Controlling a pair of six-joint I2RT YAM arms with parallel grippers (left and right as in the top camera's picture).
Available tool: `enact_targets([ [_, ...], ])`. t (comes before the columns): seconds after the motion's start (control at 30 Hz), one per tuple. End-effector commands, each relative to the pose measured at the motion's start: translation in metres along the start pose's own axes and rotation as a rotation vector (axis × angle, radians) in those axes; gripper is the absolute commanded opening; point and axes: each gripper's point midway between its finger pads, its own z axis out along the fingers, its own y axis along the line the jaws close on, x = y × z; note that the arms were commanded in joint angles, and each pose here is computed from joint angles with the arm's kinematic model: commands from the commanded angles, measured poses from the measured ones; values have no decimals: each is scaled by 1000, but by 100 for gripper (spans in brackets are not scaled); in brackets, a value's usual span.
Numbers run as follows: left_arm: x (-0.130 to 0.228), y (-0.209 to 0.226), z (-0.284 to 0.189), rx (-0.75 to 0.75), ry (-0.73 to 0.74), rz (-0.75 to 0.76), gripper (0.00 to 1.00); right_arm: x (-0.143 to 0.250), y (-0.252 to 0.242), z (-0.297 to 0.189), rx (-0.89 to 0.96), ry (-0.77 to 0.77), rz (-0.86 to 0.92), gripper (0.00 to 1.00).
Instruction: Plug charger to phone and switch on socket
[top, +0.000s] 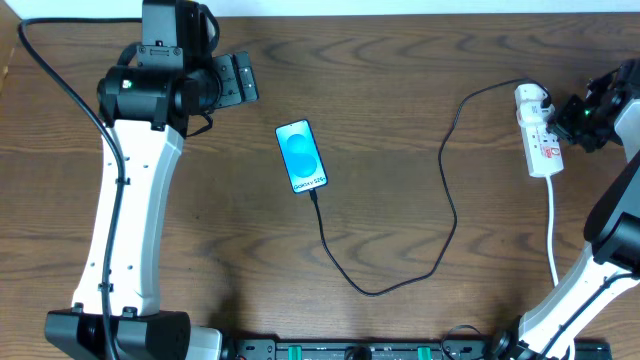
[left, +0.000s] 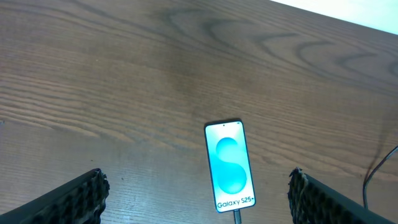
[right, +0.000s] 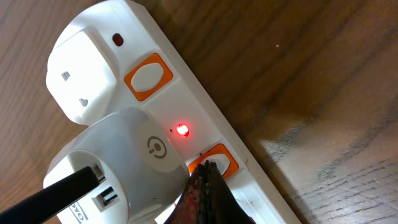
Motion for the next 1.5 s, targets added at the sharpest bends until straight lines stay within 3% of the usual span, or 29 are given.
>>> enact_targets([
  [0.0, 2, 0, -1, 1, 3, 5, 94, 29, 15, 19, -95, 123, 31, 2],
  [0.1, 2, 0, -1, 1, 3, 5, 94, -10, 6, -43, -103, -4, 55, 10],
  [0.17, 2, 0, -1, 1, 3, 5, 94, -26, 9, -117, -116, -110, -1, 16],
  [0.23, 2, 0, -1, 1, 3, 5, 94, -18, 18, -156, -113, -146, -67, 22],
  [0.37, 2, 0, -1, 1, 3, 5, 94, 38, 57, -249, -125, -202, -211, 31],
  [0.4, 2, 0, -1, 1, 3, 5, 94, 53, 62, -261, -127, -194, -215, 38],
  [0.43, 2, 0, -1, 1, 3, 5, 94, 81, 68, -279, -128, -167, -212, 99],
  [0.53, 2, 0, -1, 1, 3, 5, 94, 133, 69, -312, -99, -139, -205, 99],
  [0.63, 2, 0, -1, 1, 3, 5, 94, 169, 67, -348, -55, -228, -238, 99],
  [0.77, 2, 0, -1, 1, 3, 5, 94, 188, 64, -374, -4, -336, -317, 99],
  [0.87, 2, 0, -1, 1, 3, 5, 94, 189, 78, -384, -37, -507, -426, 99],
  [1.07, 2, 0, -1, 1, 3, 5, 94, 175, 93, -340, -117, -876, -635, 99],
  [1.2, 2, 0, -1, 1, 3, 5, 94, 183, 78, -280, -133, -1074, -676, 99],
  [1.47, 2, 0, -1, 1, 3, 5, 94, 219, 45, -177, -175, -1119, -709, 99],
])
